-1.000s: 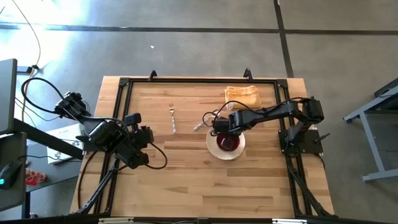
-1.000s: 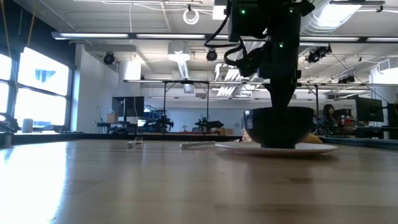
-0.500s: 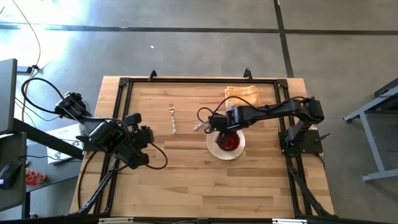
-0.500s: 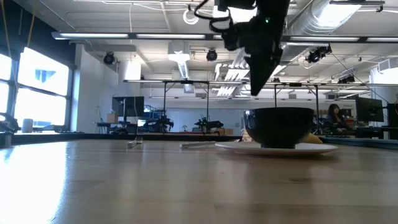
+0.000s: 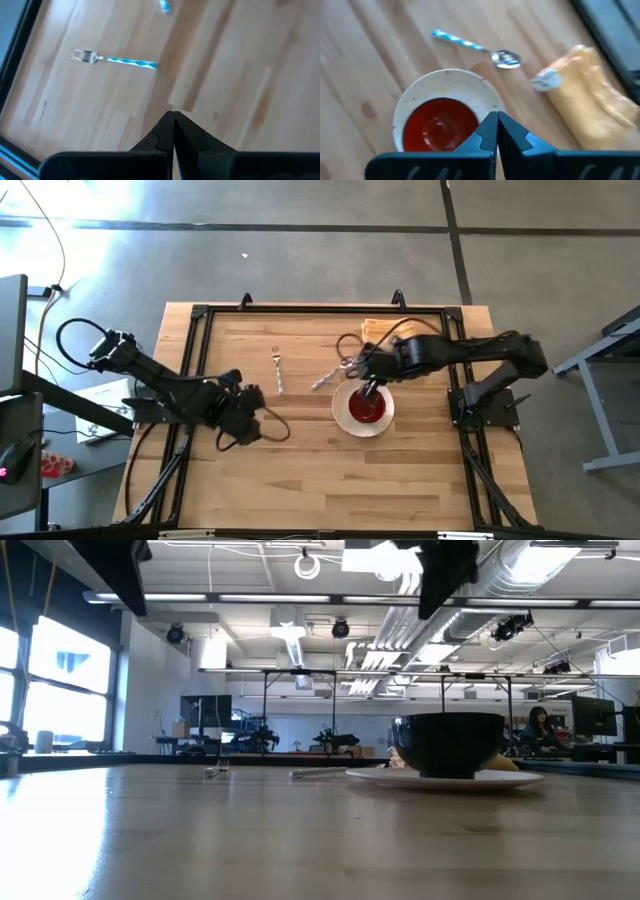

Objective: Set table place
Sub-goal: Move the fork to the left of the white plate

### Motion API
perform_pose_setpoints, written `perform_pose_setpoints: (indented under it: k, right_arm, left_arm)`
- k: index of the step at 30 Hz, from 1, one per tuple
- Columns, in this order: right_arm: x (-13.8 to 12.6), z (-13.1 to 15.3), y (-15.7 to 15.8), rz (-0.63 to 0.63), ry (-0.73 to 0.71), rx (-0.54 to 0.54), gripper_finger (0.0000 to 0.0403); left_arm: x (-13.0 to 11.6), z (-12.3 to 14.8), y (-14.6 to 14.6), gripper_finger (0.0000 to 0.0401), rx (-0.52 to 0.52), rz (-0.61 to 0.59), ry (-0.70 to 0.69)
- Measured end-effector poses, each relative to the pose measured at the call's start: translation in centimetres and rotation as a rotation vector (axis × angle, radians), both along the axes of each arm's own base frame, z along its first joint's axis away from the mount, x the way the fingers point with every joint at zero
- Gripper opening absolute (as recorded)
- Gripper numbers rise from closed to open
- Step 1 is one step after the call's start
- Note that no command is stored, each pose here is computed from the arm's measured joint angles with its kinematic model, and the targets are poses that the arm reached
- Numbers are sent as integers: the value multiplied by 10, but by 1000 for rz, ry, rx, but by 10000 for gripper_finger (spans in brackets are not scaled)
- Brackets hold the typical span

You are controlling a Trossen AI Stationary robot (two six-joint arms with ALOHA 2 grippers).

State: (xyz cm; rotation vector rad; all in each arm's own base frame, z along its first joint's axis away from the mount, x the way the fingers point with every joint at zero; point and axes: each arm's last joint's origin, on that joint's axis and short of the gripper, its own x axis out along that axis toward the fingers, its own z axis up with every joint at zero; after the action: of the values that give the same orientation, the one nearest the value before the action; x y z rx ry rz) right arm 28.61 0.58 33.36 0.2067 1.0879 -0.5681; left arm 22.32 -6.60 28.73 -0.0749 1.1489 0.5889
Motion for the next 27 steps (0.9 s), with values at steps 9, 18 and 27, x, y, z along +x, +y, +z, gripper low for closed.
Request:
perform_pose_setpoints:
  k: [9,18,27]
  right_arm:
    - [-71,45,-4,-141,-80,-95,0]
    - [-122,72,-10,-159,-199,-159,0]
    - [-149,82,-12,-21,-188,-225,0]
  left_arm:
    - [20,-8,52,9,-40,110,-47]
    - [33,-7,92,43,-63,141,-145]
    - [45,-25,106,80,-103,423,-187]
